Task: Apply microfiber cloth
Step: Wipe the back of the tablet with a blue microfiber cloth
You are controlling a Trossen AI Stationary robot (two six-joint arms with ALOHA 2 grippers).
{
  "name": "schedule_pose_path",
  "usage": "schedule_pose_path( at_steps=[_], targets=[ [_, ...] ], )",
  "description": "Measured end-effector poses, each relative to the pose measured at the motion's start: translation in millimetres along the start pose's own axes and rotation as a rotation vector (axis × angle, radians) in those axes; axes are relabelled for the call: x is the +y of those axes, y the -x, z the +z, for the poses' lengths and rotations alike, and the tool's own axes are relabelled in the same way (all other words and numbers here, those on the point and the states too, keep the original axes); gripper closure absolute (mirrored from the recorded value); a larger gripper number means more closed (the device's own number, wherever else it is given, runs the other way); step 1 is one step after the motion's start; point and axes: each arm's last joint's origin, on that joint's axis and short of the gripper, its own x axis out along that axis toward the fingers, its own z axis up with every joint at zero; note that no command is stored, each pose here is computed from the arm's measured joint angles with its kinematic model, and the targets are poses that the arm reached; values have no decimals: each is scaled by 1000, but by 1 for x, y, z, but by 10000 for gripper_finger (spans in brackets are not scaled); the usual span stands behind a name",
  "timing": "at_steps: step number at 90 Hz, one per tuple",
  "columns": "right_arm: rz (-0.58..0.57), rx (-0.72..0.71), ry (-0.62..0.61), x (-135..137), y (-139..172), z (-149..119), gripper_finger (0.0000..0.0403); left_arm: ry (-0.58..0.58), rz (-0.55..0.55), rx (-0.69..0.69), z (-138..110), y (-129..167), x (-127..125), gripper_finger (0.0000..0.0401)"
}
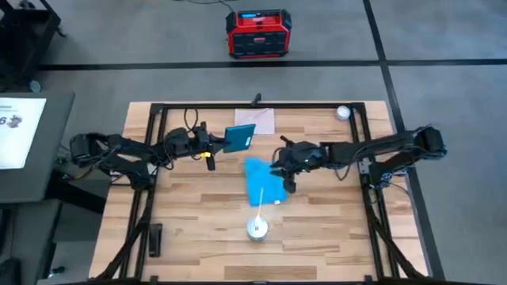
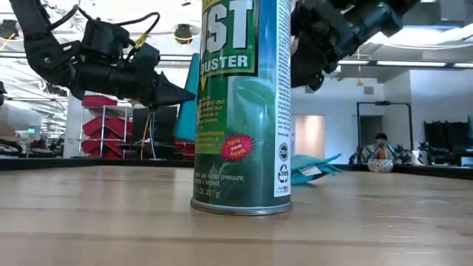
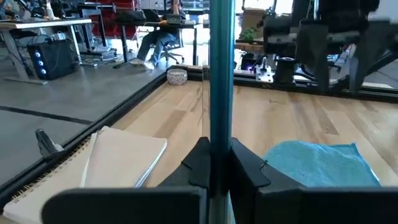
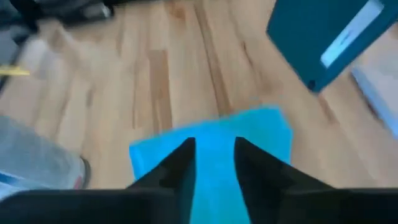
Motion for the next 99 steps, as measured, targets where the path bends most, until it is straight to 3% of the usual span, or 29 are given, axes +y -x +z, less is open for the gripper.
schedule_pose_path(
  at_steps=[25,61,71,83,99],
  targets=[
    [-38,126,2,9,-42,-2,174,-5,61,37,-4,0,2,397],
    [-122,323,10,13,-82,-35,175,-8,59,33,-3,0,2,397],
    [-169,319,-5,11,-99,-45,225,-1,60,34,-3,0,2,397],
    [-254,288,30,9,-114,-51,370,1,60,34,-3,0,2,397],
    [-297,193,60,8,-112,-42,395,7,63,31,-3,0,2,397]
  ],
)
